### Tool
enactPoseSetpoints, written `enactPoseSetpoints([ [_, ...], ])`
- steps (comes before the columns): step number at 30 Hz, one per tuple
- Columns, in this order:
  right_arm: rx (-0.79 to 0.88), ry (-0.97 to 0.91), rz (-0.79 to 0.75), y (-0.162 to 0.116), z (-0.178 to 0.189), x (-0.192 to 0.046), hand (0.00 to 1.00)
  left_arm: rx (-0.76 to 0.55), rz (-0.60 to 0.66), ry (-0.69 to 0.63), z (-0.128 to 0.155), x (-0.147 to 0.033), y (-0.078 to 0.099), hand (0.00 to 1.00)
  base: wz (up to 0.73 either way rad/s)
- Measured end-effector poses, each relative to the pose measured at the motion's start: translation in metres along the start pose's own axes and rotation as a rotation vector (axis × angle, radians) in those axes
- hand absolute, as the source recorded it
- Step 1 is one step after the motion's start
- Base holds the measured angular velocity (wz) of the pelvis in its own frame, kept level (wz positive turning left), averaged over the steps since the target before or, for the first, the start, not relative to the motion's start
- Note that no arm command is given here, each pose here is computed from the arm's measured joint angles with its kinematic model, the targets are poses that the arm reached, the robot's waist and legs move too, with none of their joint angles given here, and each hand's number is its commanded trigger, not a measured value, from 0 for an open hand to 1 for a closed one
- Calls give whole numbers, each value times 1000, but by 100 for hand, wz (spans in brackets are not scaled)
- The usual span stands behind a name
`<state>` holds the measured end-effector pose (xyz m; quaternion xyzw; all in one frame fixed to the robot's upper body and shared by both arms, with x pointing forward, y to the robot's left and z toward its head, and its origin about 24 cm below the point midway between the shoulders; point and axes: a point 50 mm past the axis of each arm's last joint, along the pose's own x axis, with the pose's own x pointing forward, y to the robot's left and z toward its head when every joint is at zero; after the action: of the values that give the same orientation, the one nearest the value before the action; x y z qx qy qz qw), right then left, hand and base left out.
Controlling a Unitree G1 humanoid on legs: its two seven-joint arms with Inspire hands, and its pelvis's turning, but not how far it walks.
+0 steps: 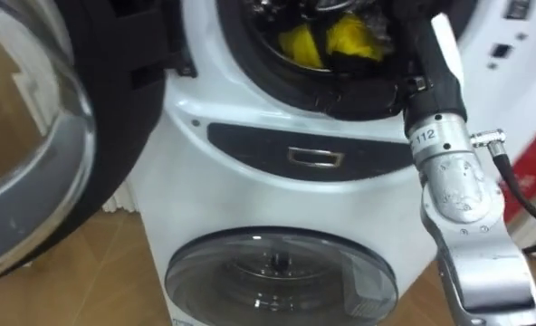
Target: Pick clothes from washing machine
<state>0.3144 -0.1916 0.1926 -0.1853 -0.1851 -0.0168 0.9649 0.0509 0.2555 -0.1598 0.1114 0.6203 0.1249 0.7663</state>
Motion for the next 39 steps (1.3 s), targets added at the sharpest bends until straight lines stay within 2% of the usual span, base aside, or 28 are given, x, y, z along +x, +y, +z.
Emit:
enactPoseSetpoints([
  [7,-88,-40,41,11,11,11,0,8,18,25,-3,1,7,0,-2],
  [17,-102,-8,75,19,6,16,0,12,27,26,0,1,11,0,4],
  [20,-102,-20,73,19,10,17,0,22,31,51,-8,0,12,0,2],
  [24,-109,-25,29,6,12,19,0,25,33,66,-14,0,12,0,10],
  [32,-125,-37,10,-8,16,19,0,-42,56,13,-4,-1,19,0,-1],
  [37,-143,-22,-76,-40,15,20,0,-63,66,31,-12,-2,24,0,-1],
  [39,-135,-26,-58,-39,14,21,0,-74,66,33,-13,-2,24,0,7],
])
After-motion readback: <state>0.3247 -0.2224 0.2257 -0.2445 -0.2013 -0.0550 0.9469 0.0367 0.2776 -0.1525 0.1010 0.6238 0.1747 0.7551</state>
